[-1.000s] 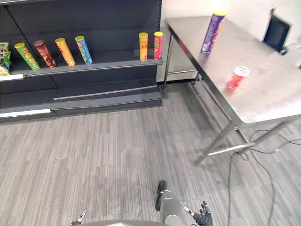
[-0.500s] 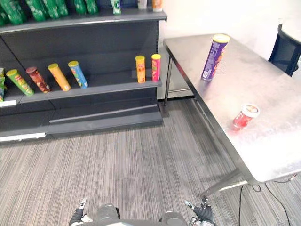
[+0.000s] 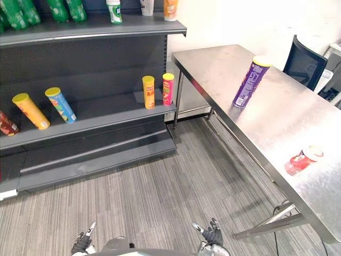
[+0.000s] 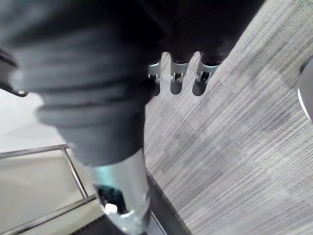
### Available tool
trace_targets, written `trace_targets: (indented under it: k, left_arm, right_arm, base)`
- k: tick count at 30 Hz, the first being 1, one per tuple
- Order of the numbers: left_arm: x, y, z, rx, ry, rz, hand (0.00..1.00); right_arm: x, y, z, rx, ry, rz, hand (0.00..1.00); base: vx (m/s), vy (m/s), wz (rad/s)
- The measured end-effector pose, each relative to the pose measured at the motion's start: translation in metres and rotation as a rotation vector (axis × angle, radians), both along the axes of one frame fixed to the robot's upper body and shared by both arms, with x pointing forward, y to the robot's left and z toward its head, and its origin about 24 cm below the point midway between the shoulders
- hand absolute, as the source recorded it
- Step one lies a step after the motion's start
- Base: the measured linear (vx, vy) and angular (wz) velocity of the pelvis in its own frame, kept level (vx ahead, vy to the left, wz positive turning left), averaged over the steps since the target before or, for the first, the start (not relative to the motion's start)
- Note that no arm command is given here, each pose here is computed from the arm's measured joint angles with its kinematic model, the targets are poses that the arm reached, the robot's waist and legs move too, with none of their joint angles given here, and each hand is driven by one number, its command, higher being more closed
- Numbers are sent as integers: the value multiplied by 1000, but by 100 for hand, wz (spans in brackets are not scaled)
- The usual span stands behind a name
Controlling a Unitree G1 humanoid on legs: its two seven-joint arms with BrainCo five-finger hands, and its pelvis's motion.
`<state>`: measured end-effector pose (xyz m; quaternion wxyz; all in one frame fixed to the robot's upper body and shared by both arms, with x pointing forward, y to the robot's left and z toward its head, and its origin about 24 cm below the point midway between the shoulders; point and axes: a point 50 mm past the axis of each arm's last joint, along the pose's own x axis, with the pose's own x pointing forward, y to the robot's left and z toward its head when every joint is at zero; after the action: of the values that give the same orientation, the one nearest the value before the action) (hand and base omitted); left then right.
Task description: Put the gum and the chips on the shelf.
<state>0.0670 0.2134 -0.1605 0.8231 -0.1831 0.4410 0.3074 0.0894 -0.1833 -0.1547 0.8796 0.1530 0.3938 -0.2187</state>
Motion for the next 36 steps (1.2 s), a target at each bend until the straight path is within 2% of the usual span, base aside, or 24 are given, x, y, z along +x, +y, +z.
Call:
trace_targets:
  k: [6,18,22,25,28,30,36]
  left_arm:
    - [-3,-6,-3,-24,49,-84,0]
    - [-3,-12,-4,-32,50,-86,0]
    - [-1,-14,-4,-21,54,-115,0]
    - [3,4,0,23,60,-111,0]
    - [9,-5,-2,5,66,-142,0]
    - [16,-14,-2,-3,54,-184,0]
    - [22,-13,-1,20,62,-224,0]
  right_arm:
    - [-9,-5,-2,-19,35,-15,0]
    - [-18,-9,0,-66,25,-41,0]
    - [-9,-15,4,-67,-25,-67,0]
    - [15,-2,8,-23,-104,26,0]
    - [32,-7,14,-39,-156,81,0]
    - [34,-15,15,-56,-156,92,0]
    - [20,-9,9,-31,-101,83,0]
  base:
    - [129,-20,-9]
    - [61,-70,-11]
    - [82,-53,-75]
    - [97,-112,-153]
    - [38,-100,-155]
    - [-38,-6,-85]
    - [-49,-4,-11]
